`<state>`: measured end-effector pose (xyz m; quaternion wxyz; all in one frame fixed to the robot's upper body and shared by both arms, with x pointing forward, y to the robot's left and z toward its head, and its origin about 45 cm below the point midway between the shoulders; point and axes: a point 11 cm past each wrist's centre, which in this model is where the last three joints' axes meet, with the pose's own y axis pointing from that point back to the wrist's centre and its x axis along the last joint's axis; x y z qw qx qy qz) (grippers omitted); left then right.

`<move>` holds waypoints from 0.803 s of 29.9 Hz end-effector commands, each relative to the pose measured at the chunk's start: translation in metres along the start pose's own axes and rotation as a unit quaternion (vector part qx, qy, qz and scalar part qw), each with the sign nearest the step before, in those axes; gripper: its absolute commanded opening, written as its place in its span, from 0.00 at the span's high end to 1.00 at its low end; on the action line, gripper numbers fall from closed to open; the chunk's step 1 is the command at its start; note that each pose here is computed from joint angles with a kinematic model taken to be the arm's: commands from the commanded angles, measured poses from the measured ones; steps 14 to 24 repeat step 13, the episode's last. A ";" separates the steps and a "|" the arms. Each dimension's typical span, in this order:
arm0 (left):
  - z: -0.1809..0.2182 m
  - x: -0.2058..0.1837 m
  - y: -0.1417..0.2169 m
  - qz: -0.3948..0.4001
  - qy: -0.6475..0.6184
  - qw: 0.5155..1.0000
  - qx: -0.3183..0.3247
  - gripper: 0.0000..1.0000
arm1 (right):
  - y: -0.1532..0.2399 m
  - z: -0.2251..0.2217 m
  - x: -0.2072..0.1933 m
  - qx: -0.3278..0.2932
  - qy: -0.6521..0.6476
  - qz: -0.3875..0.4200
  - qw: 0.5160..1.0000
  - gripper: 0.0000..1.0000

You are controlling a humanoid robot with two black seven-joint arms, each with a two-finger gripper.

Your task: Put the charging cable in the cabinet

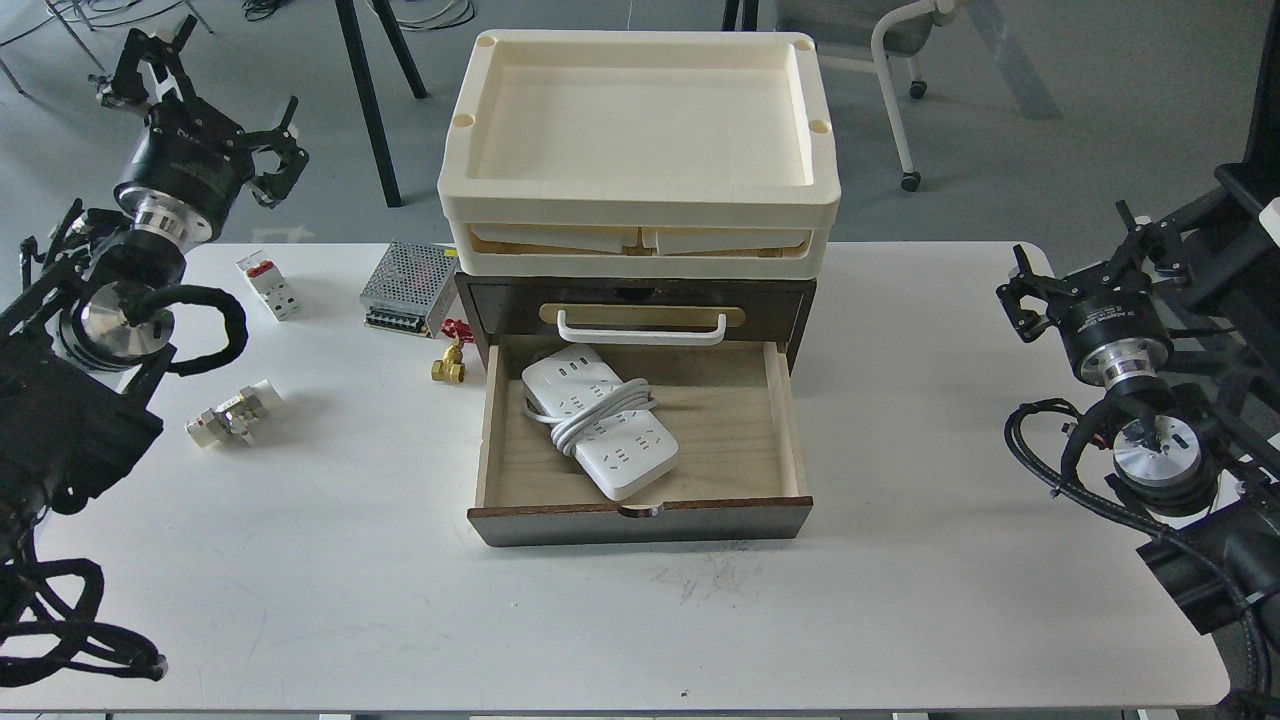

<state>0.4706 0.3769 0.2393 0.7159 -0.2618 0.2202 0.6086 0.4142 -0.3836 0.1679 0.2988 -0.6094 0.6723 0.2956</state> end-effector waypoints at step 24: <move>-0.067 0.004 0.019 0.019 0.060 0.998 0.031 0.00 | -0.002 0.001 -0.007 -0.016 -0.004 -0.023 1.000 0.00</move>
